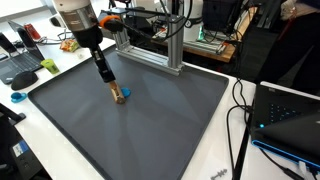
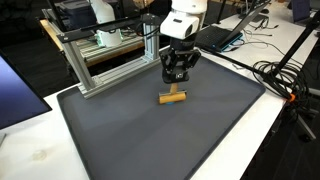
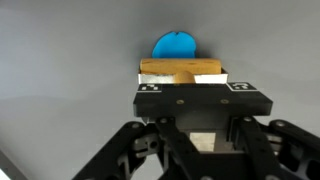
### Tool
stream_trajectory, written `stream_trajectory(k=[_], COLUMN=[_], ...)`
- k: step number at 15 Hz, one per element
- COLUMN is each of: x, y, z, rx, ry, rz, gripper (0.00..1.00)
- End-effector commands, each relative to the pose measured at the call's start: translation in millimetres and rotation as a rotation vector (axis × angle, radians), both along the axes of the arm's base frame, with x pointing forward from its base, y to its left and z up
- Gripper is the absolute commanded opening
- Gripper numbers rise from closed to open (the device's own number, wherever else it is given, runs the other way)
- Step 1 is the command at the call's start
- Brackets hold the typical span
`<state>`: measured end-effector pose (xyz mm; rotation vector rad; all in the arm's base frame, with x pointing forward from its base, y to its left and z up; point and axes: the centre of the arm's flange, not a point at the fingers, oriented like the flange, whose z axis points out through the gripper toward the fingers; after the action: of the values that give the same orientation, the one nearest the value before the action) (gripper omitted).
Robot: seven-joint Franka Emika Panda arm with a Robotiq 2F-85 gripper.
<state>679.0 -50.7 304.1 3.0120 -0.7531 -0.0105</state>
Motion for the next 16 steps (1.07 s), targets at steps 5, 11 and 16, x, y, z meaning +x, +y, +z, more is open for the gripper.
stream_trajectory(k=[5,11,16], x=[3.7,7.8,10.7], y=[-0.8,-0.1,1.3], z=[-39.5,-41.9,-44.5], rx=[0.035,0.042,0.041], ry=[0.147,0.194,0.231], rz=[0.118,0.168,0.196], gripper=[0.22,0.22,0.22])
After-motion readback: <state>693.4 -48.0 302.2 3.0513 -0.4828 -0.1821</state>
